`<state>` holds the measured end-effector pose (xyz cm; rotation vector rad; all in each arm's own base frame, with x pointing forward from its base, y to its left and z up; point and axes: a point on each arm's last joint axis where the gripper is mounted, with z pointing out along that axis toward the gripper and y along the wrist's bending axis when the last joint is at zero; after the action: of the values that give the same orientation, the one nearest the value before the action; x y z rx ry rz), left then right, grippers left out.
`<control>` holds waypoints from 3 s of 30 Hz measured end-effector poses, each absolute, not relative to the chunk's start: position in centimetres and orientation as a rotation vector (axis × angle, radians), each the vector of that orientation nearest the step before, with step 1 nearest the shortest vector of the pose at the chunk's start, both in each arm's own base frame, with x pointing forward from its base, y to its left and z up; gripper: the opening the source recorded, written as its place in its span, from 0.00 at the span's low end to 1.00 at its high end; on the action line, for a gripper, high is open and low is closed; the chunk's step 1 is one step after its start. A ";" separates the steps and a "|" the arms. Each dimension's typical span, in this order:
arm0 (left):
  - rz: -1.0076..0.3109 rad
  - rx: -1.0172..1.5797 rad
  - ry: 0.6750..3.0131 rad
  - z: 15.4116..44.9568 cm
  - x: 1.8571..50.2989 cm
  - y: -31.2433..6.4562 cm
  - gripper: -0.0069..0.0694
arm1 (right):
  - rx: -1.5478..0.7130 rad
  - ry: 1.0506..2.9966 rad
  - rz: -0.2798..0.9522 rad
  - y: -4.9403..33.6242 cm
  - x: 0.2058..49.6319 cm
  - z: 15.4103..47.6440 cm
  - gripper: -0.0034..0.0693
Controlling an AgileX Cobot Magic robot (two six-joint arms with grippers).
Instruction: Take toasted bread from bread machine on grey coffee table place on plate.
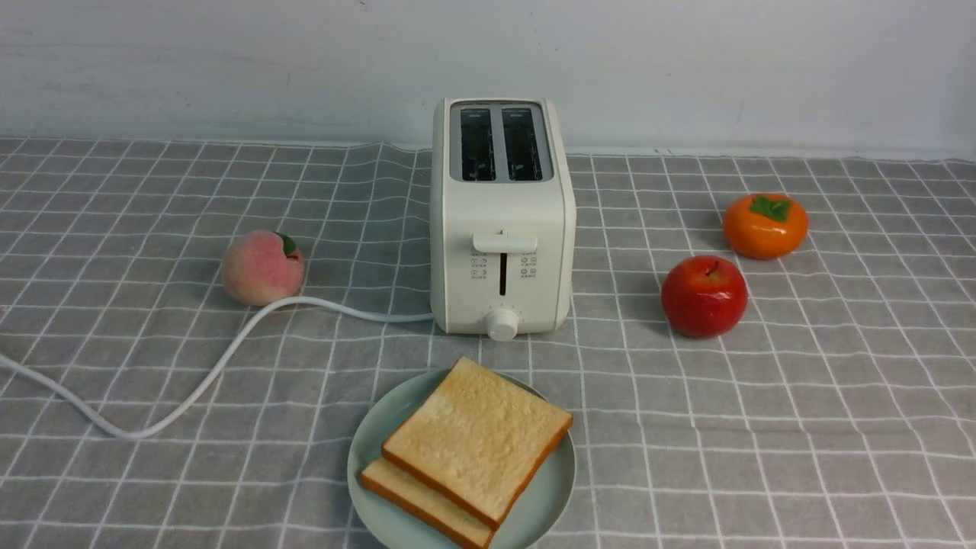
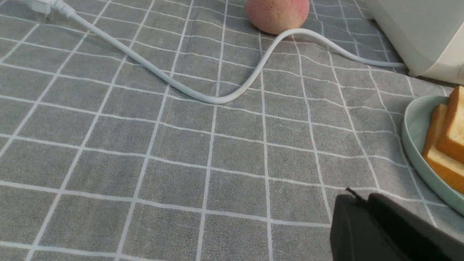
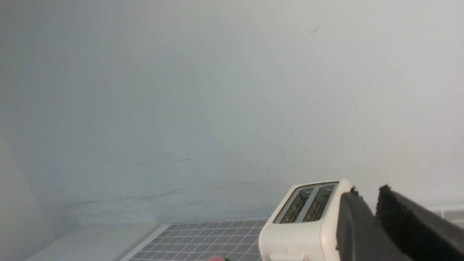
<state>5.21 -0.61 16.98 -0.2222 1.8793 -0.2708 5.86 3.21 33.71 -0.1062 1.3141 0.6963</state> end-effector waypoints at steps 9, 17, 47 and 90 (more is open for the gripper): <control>-0.270 -0.222 1.879 17.0 5.2 -0.6 0.16 | -0.097 1.308 0.674 3.2 6.2 32.6 0.19; -0.270 -0.222 1.879 17.0 5.2 -0.6 0.17 | -0.096 1.403 0.572 3.0 7.0 29.8 0.20; -0.268 -0.222 1.883 16.9 5.2 -0.6 0.19 | -0.024 1.862 0.107 0.7 5.2 17.4 0.24; -0.268 -0.222 1.883 16.9 5.2 -0.6 0.23 | 0.035 1.870 0.116 0.6 5.2 17.4 0.31</control>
<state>5.21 -0.60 16.90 -0.2216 1.8829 -0.2683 5.22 0.55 17.42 0.0353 1.8696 0.1158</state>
